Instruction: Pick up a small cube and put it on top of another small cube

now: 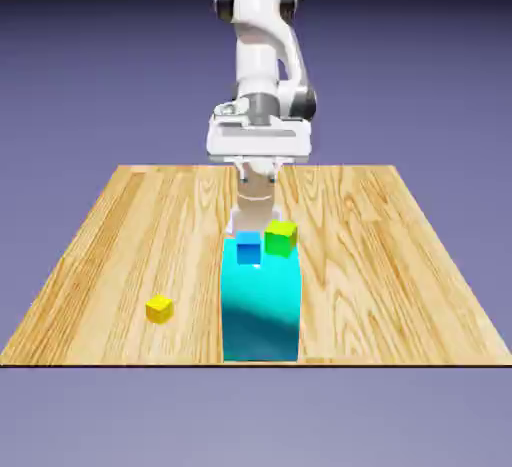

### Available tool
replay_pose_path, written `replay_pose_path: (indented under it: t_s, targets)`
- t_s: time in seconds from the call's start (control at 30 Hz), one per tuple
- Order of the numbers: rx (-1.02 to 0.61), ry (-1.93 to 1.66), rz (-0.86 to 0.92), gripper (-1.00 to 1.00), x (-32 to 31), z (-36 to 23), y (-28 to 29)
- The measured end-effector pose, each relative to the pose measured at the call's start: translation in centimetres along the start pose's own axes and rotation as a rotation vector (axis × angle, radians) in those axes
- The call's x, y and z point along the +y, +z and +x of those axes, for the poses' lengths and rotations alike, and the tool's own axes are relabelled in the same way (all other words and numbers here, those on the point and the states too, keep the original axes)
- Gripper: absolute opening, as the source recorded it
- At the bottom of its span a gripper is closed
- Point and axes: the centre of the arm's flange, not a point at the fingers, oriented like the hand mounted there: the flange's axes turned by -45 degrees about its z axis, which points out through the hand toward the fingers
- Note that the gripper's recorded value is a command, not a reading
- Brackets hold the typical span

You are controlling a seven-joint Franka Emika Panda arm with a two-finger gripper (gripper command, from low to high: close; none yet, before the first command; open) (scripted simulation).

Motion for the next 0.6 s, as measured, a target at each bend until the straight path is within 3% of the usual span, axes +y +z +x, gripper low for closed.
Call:
replay_pose_path:
  t_s: [0.3,0.6]
  targets:
    - [-0.362,-0.410,-0.069,0.00,7.5,-3.9,9.3]
    - [-0.744,-0.754,0.090,0.00,16.6,-12.8,17.0]
